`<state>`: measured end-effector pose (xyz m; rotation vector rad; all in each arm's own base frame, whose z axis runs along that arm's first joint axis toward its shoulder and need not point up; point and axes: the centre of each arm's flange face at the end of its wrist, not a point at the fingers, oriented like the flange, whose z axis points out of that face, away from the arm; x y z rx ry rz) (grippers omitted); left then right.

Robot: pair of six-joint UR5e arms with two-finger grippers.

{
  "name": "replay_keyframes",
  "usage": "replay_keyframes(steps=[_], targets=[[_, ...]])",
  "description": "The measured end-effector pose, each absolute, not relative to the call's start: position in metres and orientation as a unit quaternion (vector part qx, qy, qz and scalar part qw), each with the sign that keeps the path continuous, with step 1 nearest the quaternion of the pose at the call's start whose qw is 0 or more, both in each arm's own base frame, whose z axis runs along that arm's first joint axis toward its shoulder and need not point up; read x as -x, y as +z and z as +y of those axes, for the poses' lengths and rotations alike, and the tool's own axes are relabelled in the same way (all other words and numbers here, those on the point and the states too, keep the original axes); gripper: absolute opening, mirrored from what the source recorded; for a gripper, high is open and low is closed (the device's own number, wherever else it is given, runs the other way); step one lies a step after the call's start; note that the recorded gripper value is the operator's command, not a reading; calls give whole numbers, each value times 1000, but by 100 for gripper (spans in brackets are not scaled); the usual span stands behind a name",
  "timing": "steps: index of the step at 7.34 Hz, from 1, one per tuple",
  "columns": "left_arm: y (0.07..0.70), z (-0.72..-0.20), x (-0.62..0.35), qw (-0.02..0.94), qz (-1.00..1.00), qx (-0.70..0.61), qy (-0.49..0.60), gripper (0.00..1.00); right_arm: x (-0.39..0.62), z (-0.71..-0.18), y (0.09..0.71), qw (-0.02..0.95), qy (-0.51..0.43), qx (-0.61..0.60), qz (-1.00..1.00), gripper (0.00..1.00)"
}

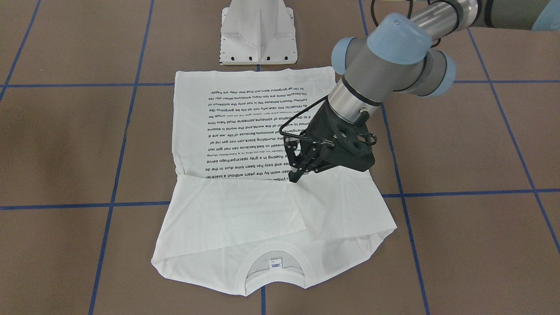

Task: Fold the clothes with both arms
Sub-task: 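Lift the cuff with the left gripper and fold it across the shirt body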

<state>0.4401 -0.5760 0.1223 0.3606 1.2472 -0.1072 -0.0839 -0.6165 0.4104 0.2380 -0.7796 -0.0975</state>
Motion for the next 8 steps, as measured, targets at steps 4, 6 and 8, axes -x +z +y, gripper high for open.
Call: replay_keyframes(steps=[4,6,8], targets=[[100,-486,-566,795,584,-164,-15,0,83,-611,414,917,-47,-115,-379,100],[91,-456,-614,790,591,-166,-1,99,82,-609,416,917,-47,-114,-379,100],[97,-454,-635,777,605,-174,8,100,82,-609,416,918,-46,-114,-378,100]])
